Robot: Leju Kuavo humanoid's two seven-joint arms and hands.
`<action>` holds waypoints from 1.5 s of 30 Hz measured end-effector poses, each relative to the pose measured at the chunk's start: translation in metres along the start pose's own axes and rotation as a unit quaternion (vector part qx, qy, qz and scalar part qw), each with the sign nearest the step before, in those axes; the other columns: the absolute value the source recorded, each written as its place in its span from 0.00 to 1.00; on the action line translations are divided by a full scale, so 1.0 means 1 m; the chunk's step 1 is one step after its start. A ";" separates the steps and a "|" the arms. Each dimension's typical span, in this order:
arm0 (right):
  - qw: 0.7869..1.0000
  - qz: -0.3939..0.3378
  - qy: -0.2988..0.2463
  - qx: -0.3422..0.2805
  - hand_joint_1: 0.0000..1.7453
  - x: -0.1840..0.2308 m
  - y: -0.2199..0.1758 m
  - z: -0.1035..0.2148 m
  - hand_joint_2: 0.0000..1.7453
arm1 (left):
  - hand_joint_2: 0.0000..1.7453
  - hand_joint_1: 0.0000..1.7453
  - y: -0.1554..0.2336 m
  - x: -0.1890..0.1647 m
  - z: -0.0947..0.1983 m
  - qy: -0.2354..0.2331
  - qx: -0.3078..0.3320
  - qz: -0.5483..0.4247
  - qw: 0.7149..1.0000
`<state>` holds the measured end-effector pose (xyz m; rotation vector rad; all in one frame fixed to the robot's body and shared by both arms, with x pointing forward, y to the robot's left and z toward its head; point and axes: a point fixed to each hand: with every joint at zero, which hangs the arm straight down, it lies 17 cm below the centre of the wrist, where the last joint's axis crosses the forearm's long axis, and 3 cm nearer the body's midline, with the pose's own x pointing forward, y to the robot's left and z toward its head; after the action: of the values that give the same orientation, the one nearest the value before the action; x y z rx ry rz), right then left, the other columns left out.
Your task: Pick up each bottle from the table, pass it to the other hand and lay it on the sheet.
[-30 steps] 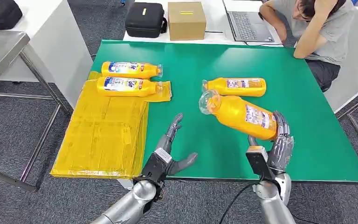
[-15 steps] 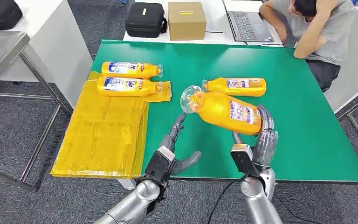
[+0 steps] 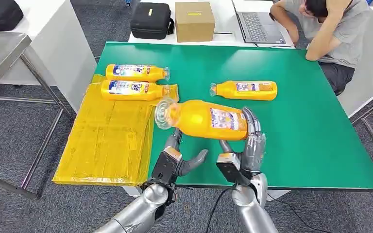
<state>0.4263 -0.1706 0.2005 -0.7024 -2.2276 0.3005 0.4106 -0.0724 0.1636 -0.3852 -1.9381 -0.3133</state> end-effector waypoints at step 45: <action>0.995 0.075 0.068 -0.014 1.00 -0.058 -0.039 0.035 1.00 | 1.00 0.00 -0.001 0.042 0.001 -0.037 0.011 0.112 0.993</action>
<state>0.4172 -0.2359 0.1580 -0.8815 -2.0588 0.2876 0.3937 -0.0682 0.2014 -0.6019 -1.9474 -0.1317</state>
